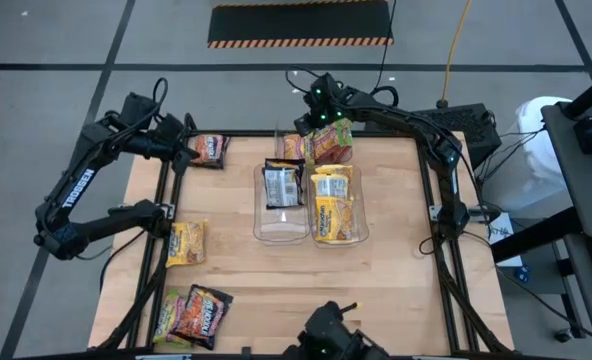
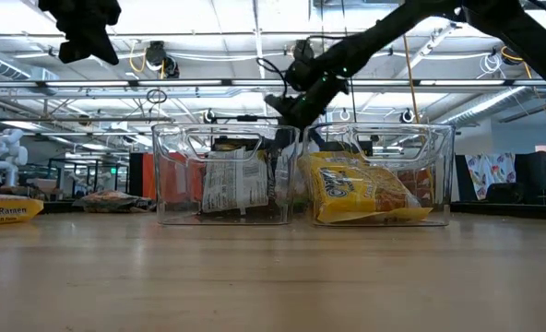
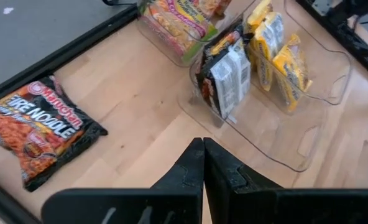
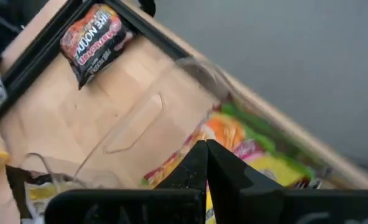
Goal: Sort Maruchan noodles
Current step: Put the green noodle pack into the top transparent bin
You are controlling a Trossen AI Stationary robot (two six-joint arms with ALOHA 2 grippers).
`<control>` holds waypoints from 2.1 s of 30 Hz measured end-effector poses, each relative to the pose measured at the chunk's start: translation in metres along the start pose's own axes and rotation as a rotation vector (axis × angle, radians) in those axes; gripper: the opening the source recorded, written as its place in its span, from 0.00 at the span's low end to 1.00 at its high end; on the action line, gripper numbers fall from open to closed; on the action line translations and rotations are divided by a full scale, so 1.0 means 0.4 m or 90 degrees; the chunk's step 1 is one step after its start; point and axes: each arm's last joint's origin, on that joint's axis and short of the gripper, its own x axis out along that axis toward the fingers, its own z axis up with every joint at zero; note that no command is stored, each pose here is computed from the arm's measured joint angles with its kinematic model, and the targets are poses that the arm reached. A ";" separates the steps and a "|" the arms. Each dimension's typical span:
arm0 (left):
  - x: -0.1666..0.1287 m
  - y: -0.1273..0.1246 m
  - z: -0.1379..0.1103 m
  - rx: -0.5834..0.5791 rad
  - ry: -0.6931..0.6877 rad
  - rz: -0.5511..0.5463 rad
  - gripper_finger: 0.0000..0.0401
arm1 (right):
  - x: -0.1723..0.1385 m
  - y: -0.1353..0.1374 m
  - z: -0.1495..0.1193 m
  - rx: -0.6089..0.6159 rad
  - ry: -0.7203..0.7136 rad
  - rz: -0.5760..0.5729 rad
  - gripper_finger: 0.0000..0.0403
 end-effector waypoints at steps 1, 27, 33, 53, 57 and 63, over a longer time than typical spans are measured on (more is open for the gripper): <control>0.000 0.000 0.000 0.000 -0.001 -0.004 0.01 | 0.006 -0.009 -0.007 0.021 0.004 0.011 0.00; 0.000 -0.001 0.002 0.028 -0.005 -0.012 0.01 | 0.063 -0.052 -0.091 -0.015 0.020 -0.008 0.06; 0.000 -0.002 0.002 0.029 -0.005 -0.016 0.01 | 0.063 -0.058 -0.094 0.030 0.016 -0.058 0.19; 0.000 -0.002 0.002 0.039 -0.005 -0.017 0.01 | 0.073 -0.017 -0.146 -0.198 0.102 -0.175 0.27; 0.000 -0.002 0.002 0.040 -0.005 -0.017 0.01 | 0.075 -0.012 -0.145 -0.207 0.089 -0.219 0.27; 0.000 -0.005 0.002 0.040 -0.007 -0.041 0.01 | 0.077 -0.027 -0.141 -0.171 0.093 -0.163 0.27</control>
